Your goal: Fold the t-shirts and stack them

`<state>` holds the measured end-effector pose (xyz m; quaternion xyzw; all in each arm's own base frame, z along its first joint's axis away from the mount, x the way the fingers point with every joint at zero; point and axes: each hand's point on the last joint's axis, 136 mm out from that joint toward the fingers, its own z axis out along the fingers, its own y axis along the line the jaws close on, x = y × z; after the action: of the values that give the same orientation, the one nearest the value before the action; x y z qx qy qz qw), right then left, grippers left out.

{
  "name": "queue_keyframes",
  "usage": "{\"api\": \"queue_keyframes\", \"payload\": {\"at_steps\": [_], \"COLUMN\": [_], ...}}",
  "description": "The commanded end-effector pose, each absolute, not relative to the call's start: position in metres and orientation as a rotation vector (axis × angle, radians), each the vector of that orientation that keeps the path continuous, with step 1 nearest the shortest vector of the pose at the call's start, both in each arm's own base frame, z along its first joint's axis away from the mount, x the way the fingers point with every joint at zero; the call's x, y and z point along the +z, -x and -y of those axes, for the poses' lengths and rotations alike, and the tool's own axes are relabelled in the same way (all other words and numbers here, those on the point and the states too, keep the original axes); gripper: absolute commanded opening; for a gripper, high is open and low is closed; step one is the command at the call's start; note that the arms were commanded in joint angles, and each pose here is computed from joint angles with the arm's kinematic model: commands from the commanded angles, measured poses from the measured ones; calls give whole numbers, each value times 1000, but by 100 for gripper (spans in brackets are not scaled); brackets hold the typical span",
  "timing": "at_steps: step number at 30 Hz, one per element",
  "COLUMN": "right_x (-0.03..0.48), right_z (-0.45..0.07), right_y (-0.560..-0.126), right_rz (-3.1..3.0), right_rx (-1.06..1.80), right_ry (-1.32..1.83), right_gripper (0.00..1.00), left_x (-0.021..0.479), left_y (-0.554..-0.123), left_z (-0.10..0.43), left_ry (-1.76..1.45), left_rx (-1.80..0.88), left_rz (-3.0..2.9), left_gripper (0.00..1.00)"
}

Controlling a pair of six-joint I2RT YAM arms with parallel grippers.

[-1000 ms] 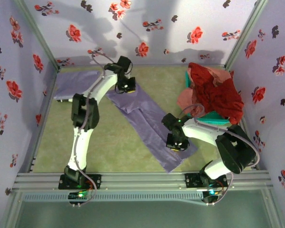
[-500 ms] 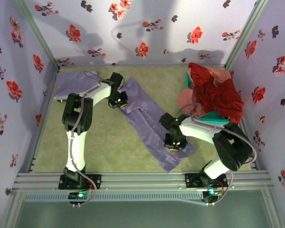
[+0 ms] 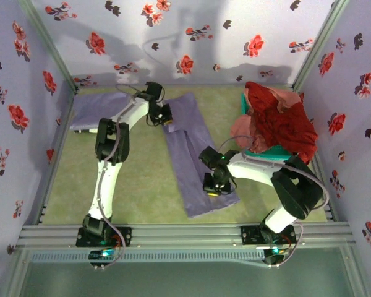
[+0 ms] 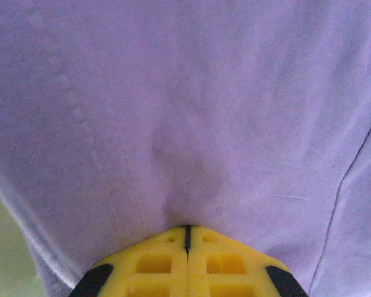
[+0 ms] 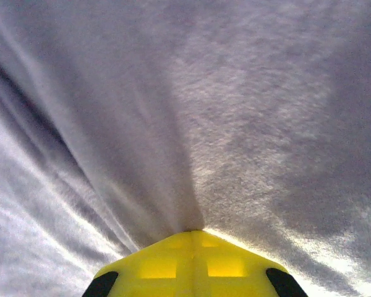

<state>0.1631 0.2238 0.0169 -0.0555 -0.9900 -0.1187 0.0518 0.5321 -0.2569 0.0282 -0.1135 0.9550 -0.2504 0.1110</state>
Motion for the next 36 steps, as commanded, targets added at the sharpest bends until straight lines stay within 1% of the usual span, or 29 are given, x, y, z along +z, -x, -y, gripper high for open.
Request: {"api": "queue_keyframes", "payload": {"at_steps": [1,3,6,11,15,20,24,31,34,36], "right_x": [28,36,41,40,31,21,15,5,5,10], "right_z": [-253,-253,-245,-238,-230,-237,-246,-277,-295,-298], "right_y": [-169,-173,-173,-171,-169,-171,-169,-159,-156,-157], "right_rz": [2990,3013,3034,3059,3060,3036,3006,2961,2948,2964], "right_rx": [-520,-519,-472,-482,-420,-426,-407,-398,-414,-400], "right_ry": [104,95,119,204,239,262,234,136,79,54], "right_gripper": [4,5,7,9,8,6,6,5,5,6], "left_x": [29,53,93,129,115,79,51,9,7,18], "left_y": [-540,-546,-549,-529,-503,-470,-454,-455,-464,-469], "left_z": [269,277,275,261,265,279,283,267,261,261], "left_ry": [209,179,189,227,238,238,255,272,246,200], "left_rx": [-793,-827,-841,-796,-791,-784,-773,-688,-669,-676], "left_rz": [-2830,-2777,-2695,-2654,-2708,-2784,-2828,-2901,-2913,-2901], "left_gripper": [0,0,0,0,0,0,0,0,0,0]}}
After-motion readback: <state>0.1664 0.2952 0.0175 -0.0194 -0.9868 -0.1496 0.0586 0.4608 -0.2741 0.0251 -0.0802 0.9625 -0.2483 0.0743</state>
